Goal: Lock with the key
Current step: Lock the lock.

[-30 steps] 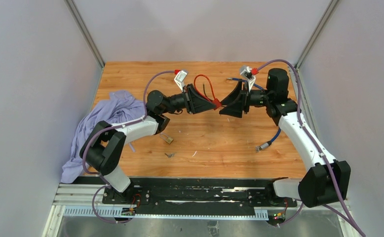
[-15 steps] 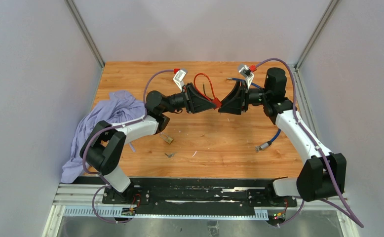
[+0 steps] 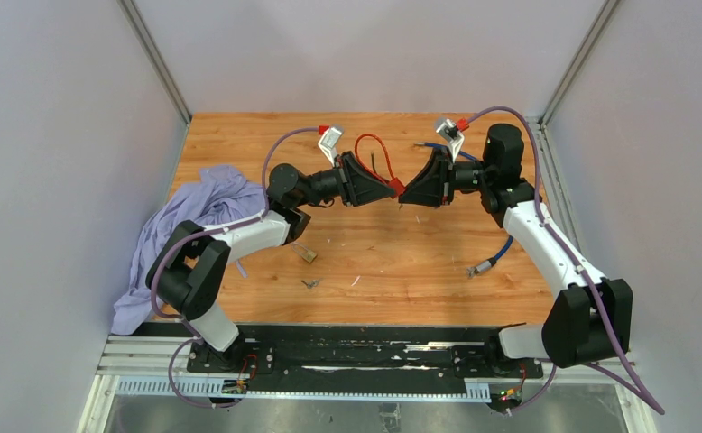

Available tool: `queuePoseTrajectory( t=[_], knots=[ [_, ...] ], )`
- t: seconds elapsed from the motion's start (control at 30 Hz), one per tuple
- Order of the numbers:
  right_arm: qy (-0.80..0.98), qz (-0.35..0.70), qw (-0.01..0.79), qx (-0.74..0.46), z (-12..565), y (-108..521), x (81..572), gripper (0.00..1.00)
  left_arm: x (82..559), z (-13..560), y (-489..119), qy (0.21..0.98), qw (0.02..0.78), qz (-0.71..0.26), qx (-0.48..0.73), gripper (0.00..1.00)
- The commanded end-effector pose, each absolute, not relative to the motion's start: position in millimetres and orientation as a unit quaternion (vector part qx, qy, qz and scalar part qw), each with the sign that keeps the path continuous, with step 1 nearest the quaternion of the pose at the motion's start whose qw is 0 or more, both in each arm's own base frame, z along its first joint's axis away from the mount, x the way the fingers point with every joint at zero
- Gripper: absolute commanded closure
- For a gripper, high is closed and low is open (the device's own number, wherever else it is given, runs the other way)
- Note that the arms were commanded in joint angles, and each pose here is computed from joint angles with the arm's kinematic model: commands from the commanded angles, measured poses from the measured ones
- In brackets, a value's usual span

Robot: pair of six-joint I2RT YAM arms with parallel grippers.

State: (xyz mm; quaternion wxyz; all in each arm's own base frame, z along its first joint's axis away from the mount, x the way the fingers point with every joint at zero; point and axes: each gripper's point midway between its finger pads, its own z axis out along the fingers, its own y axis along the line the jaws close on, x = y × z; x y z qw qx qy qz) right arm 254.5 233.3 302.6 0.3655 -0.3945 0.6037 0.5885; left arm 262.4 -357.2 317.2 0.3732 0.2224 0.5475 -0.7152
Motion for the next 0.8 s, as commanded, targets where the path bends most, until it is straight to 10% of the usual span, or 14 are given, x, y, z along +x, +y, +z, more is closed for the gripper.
queuePoseTrajectory(
  t=[0.0, 0.77],
  knots=[
    [0.607, 0.583, 0.372, -0.392, 298.1, 235.8, 257.3, 0.82, 266.0, 326.0, -361.5, 0.546, 0.392, -0.703, 0.231, 1.00],
    [0.723, 0.394, 0.473, -0.314, 260.7, 218.3, 314.9, 0.98, 312.2, 251.4, -358.9, 0.702, 0.353, -0.604, 0.130, 1.00]
  ],
)
